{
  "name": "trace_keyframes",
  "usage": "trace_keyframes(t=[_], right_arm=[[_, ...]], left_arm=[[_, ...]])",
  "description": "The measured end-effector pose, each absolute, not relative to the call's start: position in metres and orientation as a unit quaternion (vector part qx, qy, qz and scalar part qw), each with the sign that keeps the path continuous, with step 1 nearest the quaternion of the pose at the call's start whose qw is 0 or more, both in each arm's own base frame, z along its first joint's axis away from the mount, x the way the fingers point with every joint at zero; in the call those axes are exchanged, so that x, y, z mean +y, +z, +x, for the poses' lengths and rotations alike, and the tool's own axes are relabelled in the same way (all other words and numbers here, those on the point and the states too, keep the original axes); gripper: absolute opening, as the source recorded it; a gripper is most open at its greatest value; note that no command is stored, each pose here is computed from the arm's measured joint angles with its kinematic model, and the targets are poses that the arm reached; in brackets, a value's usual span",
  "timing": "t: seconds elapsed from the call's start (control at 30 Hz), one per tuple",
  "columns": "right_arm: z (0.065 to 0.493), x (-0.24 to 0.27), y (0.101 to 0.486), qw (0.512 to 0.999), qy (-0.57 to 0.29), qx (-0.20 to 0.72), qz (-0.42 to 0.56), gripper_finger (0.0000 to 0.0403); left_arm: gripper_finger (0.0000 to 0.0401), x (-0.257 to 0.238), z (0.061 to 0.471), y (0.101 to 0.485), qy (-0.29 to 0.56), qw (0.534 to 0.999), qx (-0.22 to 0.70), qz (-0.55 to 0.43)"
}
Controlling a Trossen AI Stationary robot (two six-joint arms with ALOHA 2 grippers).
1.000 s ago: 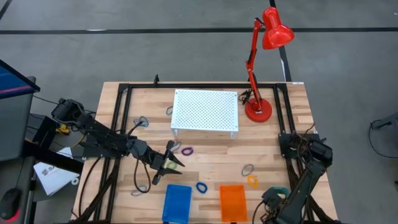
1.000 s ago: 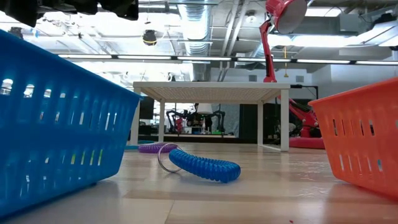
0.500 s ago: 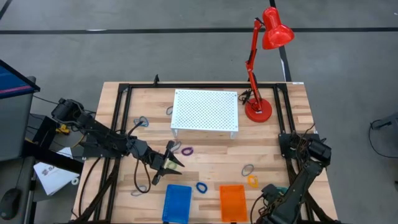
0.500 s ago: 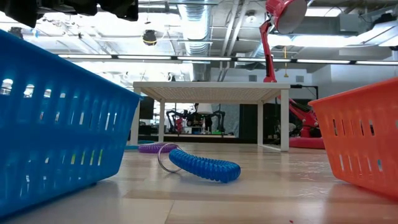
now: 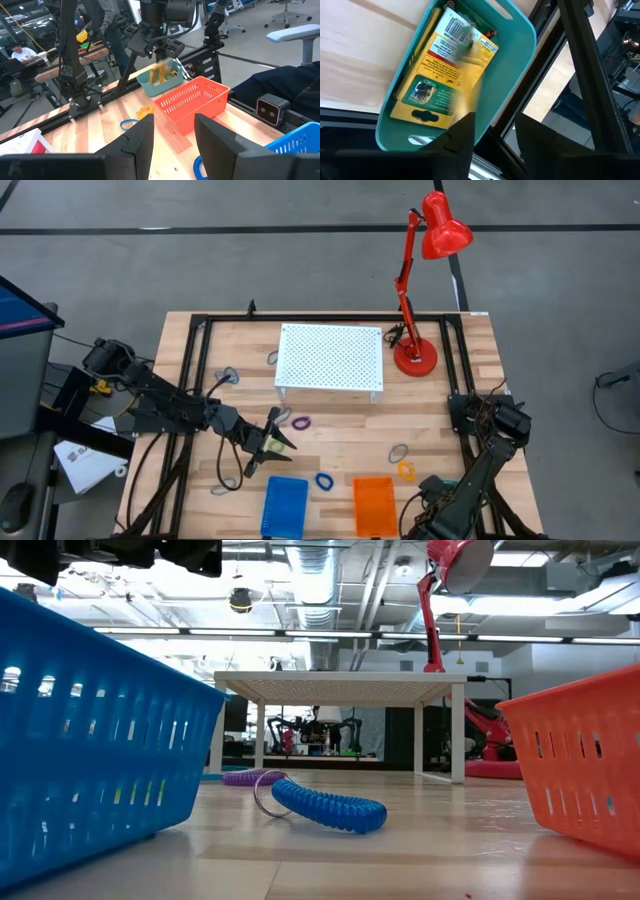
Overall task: Pick & Place Office Desk Supplies
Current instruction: Put the yellow crayon box into the green bin, then put the orange spring keychain into the orange bin
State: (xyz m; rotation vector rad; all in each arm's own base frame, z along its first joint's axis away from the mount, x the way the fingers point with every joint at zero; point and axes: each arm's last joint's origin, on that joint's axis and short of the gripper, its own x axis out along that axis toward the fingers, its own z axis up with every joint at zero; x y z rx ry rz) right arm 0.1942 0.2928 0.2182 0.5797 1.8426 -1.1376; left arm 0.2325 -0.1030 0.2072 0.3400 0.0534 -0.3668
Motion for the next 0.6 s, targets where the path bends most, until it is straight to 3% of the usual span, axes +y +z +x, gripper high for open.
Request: trace_keyframes(t=[0.33, 0.6], right_arm=[[0.197, 0.292, 0.218, 0.473, -0.45, 0.722, 0.226, 0.0154], [0.212, 0.3, 0.25, 0.599, -0.395, 0.653, 0.245, 0.0153]], left_arm=[[0.0135, -0.103, 0.232, 0.207, -0.182, 0.968, 0.027, 0.169], [0.0135, -0.102, 0.231, 0.196, -0.189, 0.962, 0.08, 0.181]])
